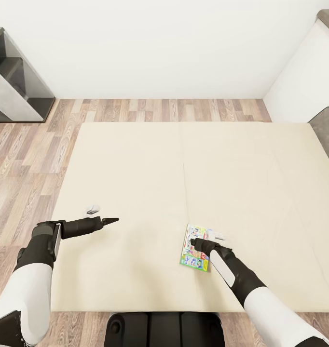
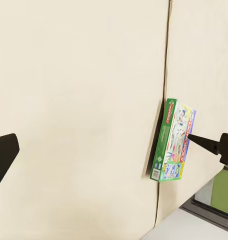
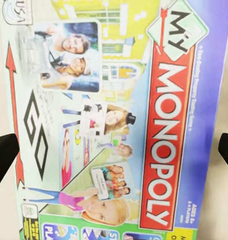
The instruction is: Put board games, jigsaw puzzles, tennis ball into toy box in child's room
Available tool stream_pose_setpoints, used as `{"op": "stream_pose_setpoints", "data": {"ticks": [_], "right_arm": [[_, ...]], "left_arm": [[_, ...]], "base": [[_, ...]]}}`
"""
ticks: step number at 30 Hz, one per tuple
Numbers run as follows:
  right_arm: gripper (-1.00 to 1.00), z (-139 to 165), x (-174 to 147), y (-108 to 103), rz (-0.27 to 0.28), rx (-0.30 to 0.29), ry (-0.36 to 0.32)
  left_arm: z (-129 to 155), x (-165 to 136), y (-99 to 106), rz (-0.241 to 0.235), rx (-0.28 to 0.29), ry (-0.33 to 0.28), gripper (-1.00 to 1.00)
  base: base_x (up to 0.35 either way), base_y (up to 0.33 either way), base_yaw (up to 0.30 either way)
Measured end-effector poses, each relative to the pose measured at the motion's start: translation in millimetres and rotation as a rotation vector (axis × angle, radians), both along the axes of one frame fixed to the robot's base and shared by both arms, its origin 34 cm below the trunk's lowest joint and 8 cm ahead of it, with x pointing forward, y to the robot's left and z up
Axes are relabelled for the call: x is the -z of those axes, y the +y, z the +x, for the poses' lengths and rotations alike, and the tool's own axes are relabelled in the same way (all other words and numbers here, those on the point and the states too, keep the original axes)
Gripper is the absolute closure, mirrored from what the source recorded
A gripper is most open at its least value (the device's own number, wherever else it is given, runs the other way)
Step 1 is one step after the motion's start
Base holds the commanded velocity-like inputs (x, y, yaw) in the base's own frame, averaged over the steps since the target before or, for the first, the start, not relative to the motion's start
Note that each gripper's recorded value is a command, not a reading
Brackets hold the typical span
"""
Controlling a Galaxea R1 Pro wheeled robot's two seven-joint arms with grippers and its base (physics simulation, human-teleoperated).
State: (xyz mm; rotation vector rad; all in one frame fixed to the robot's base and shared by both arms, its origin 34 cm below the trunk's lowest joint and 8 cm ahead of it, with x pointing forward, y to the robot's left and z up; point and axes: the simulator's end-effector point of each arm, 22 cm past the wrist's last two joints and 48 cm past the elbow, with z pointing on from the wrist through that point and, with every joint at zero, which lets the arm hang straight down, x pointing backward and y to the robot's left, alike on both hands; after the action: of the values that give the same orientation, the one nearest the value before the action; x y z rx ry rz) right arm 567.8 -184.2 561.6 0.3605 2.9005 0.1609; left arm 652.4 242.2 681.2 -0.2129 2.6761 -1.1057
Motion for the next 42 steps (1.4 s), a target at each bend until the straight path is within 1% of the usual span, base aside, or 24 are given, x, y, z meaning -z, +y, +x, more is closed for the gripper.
{"op": "stream_pose_setpoints", "data": {"ticks": [27,42], "right_arm": [[-1.0,-1,1,-1,0.001,0.005,0.005],[-1.0,-10,10,-1,0.002,0.005,0.026]], "left_arm": [[0,0,1,0.001,-0.001,0.001,-1.0],[-7,12,1,0.002,-0.001,0.021,-1.0]], "base": [[0.0,0.0,0.0],[0.0,0.0,0.0]]}}
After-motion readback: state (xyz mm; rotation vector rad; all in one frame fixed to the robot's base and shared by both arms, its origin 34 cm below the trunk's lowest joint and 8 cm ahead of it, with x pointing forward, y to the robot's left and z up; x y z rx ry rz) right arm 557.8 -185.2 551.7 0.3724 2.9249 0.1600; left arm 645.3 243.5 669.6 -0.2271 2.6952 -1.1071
